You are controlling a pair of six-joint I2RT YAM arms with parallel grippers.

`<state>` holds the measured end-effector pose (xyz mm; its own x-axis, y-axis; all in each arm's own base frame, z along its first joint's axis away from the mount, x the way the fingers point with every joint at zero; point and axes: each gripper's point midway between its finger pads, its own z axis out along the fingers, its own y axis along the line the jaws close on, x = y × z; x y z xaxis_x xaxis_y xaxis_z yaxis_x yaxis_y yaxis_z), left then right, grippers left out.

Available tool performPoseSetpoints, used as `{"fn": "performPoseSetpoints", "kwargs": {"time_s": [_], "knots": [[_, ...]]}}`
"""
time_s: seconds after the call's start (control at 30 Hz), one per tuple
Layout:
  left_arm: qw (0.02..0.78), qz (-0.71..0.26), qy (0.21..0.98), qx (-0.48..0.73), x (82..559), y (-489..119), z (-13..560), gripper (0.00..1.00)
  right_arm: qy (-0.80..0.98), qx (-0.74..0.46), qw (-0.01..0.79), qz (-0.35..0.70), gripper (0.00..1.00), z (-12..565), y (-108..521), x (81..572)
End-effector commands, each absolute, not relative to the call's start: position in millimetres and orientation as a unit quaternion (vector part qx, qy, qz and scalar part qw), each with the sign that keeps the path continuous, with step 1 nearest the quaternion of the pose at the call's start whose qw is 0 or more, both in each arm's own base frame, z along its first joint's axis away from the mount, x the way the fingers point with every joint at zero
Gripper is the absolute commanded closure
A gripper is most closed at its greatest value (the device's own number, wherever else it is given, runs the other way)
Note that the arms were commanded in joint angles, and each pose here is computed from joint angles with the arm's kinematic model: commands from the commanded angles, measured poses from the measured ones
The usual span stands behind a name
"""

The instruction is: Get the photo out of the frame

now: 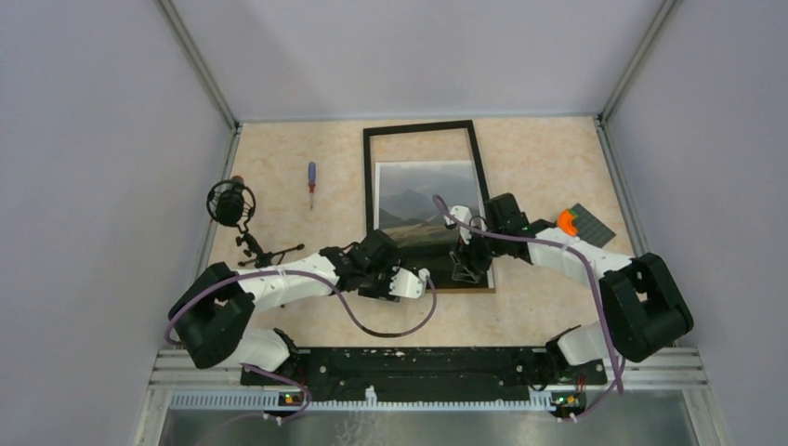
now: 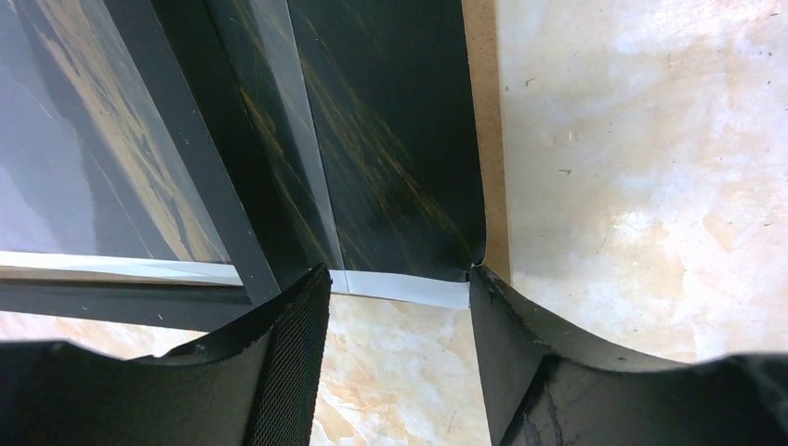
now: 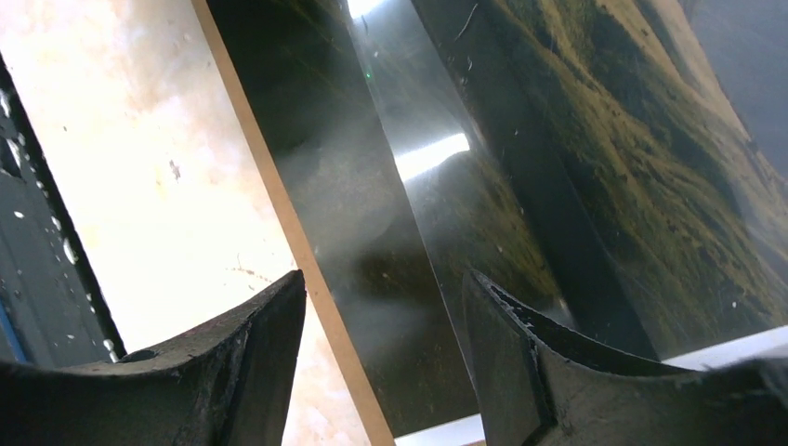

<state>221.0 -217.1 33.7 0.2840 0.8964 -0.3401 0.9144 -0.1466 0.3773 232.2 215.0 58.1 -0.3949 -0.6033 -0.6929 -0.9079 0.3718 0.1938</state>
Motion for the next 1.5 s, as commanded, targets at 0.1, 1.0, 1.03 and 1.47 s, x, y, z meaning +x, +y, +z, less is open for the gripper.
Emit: {"fn": "performPoseSetpoints", "kwargs": {"time_s": [0.1, 1.0, 1.03, 1.47], "knots": [[0.319, -0.019, 0.603, 0.731, 239.3, -235.1, 66.8, 0.4, 0.726, -0.534, 0.352, 0.253, 0.38, 79.5, 217.2, 238.9], [0.329, 0.005, 0.583, 0.743, 247.0, -227.3, 55.4, 0.72, 0.677, -0.598, 0.379, 0.202, 0.46, 66.3, 218.8, 227.3], [0.327, 0.0, 0.582, 0.745, 245.1, -227.7, 55.8, 0.73, 0.677, -0.598, 0.379, 0.201, 0.47, 66.3, 218.8, 227.5], [0.326, -0.053, 0.609, 0.721, 239.3, -237.7, 74.6, 1.0, 0.668, -0.603, 0.385, 0.204, 0.41, 72.3, 221.6, 228.6]]}}
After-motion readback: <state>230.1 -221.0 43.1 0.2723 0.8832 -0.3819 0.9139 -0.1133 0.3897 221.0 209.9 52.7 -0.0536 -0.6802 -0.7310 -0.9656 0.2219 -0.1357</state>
